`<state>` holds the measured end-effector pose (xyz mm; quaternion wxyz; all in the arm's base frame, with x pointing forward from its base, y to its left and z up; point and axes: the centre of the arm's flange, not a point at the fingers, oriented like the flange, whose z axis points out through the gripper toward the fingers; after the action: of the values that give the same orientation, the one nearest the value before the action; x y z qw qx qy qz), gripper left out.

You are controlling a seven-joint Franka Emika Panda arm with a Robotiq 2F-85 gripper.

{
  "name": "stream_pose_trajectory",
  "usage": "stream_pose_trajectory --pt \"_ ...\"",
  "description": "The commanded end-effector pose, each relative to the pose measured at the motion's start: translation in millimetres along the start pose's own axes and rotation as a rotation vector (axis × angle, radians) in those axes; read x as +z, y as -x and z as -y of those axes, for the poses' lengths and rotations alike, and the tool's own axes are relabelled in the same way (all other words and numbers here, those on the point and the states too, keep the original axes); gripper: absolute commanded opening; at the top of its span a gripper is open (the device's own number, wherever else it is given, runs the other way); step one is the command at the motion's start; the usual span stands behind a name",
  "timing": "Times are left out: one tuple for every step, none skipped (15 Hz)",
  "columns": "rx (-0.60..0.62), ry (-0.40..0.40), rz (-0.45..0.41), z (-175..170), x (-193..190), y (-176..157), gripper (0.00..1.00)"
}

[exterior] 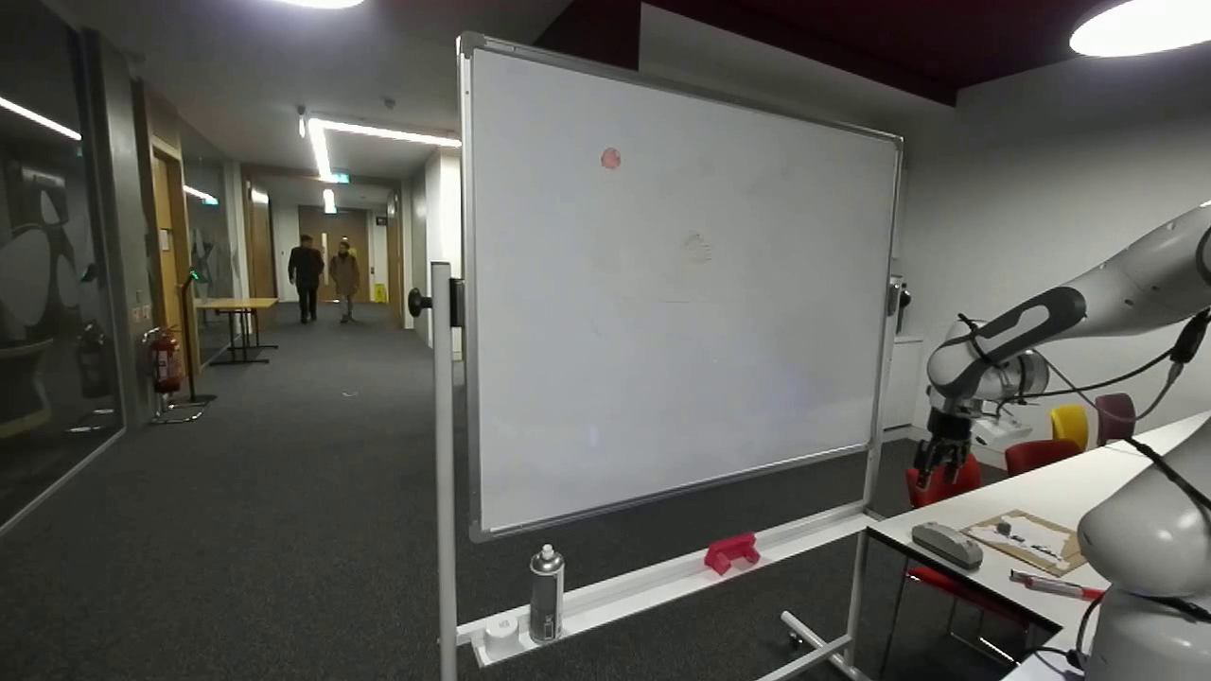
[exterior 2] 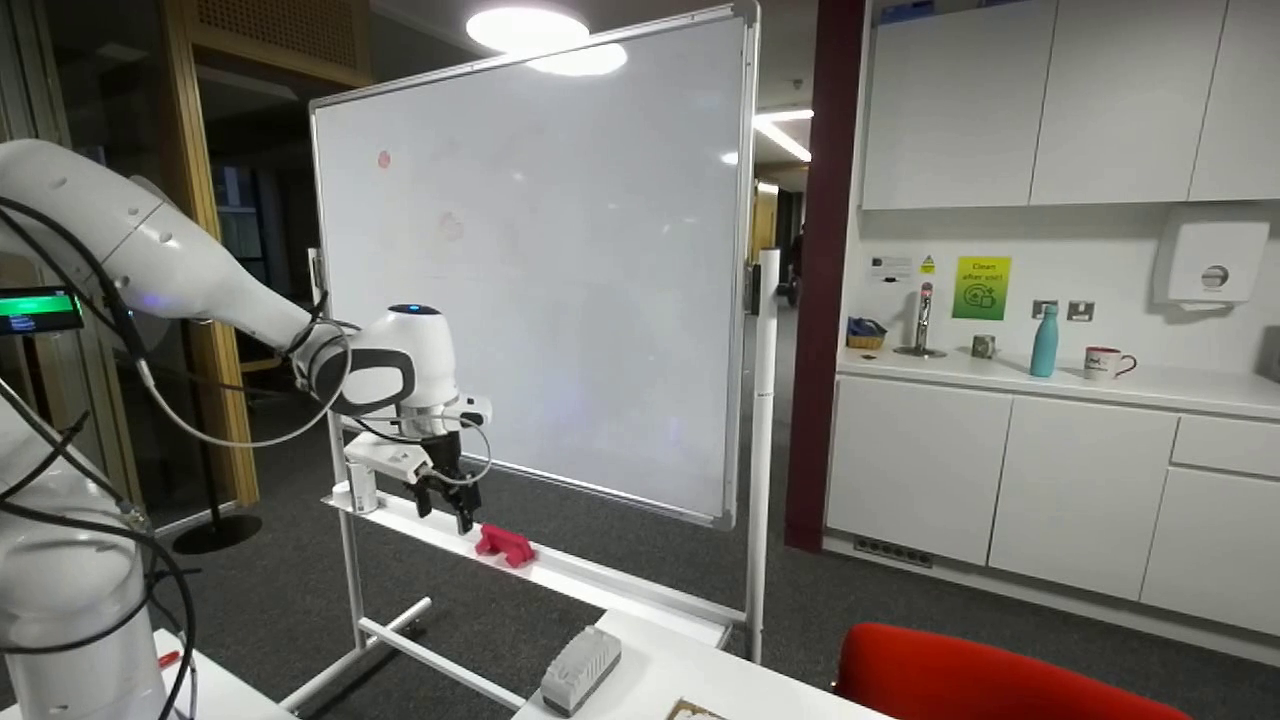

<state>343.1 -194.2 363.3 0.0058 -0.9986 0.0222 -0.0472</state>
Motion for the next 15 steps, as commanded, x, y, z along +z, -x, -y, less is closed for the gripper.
stream_pose_trajectory --pt "-0.009 0.067 0.053 -70 19 13 1.0" --pt "-0.008 0.054 0.063 -81 23 18 1.0" --pt "0.015 0.037 0.052 -53 13 25 1.0" --pt "0.023 0.032 0.061 -60 17 29 1.0" --pt "0.023 0.031 0.064 -60 18 29 1.0" --pt "0.02 0.032 0.064 -59 18 28 1.0" --pt "0.016 0.033 0.063 -57 17 27 1.0" --pt "0.012 0.034 0.064 -55 17 26 1.0" --pt "-0.007 0.097 0.021 -47 22 26 1.0" --pt "-0.04 0.134 0.018 -47 24 23 1.0" --pt "-0.068 0.173 0.013 -51 27 18 1.0" --pt "-0.091 0.203 0.002 -55 29 12 1.0" --pt "-0.098 0.216 0.011 -65 34 6 1.0" --pt "-0.106 0.228 0.008 -70 37 3 1.0" --pt "-0.104 0.223 0.01 -78 43 -1 1.0"
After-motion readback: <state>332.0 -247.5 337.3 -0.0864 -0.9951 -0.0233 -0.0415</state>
